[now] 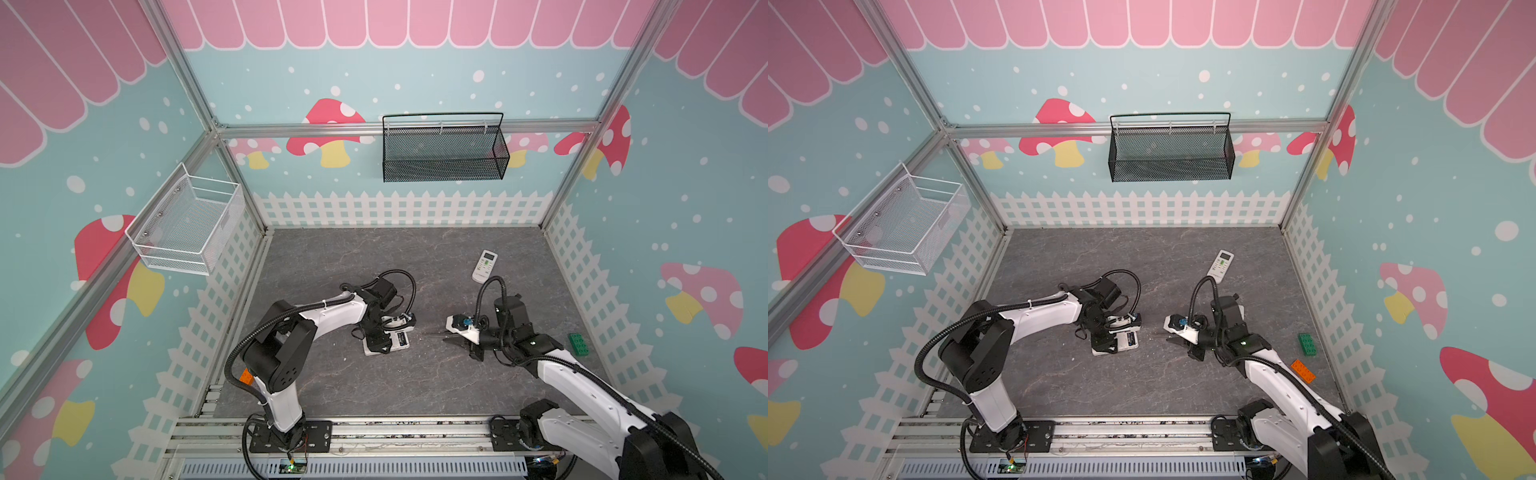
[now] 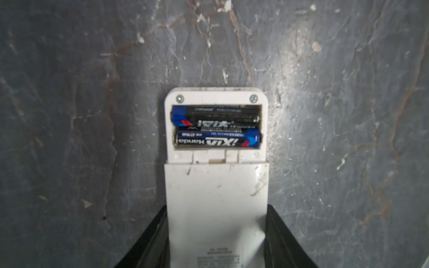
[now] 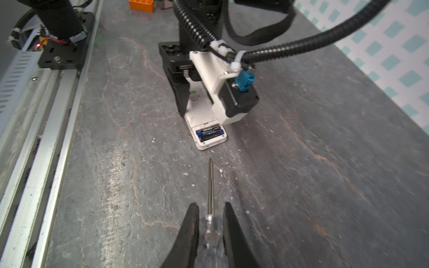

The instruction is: Unload the batteries from the remote control

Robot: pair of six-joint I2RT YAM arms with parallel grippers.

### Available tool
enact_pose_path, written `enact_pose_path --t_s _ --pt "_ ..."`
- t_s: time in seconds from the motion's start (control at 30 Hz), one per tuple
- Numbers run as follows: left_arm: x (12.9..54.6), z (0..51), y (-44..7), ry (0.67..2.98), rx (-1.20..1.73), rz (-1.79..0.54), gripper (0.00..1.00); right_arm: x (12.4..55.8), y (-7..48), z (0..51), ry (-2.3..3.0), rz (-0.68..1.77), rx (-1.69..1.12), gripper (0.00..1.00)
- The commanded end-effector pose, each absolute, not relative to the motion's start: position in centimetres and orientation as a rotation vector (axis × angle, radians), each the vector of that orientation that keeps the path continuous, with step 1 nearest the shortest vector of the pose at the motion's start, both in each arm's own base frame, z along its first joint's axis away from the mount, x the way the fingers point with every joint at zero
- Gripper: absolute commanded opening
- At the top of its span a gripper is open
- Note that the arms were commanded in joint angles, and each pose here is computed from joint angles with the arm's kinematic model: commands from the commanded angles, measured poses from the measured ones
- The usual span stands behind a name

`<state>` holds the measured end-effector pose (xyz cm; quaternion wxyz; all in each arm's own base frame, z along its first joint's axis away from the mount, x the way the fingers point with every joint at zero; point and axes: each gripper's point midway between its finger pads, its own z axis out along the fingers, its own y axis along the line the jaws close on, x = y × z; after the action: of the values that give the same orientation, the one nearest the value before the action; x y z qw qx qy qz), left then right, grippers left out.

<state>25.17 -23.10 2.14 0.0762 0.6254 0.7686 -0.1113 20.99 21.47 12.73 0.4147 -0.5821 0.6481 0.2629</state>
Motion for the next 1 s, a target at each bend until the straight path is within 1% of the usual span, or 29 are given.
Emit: enact_pose_path --t_s 0.0,0.3,0.43,0.7,0.73,0.9,0.97 --pt "26.2 2.0 -22.9 2.173 1.946 -0.280 0.52 20.8 23.5 13.7 1.474 0.699 -1.556 0.00" --pt "25.1 0.5 -22.7 2.136 1.993 -0.329 0.52 22.3 25.8 12.5 1.504 0.807 -1.556 0.00" --pt "25.9 0.8 -23.0 2.157 1.952 -0.347 0.48 23.1 26.7 12.3 1.540 0.866 -1.551 0.00" --pt "26.0 0.3 -22.5 2.148 1.975 -0.348 0.48 23.8 27.2 10.3 1.621 0.823 -1.616 0.00" --pt "26.0 0.3 -22.5 2.153 1.972 -0.349 0.50 23.9 27.2 10.1 1.628 0.818 -1.616 0.00" --pt "26.1 0.2 -22.5 2.155 1.967 -0.346 0.63 24.4 27.1 9.4 1.669 0.781 -1.619 0.00" --pt "26.0 0.0 -22.4 2.151 1.977 -0.349 0.66 24.8 27.0 9.0 1.707 0.775 -1.599 0.00"
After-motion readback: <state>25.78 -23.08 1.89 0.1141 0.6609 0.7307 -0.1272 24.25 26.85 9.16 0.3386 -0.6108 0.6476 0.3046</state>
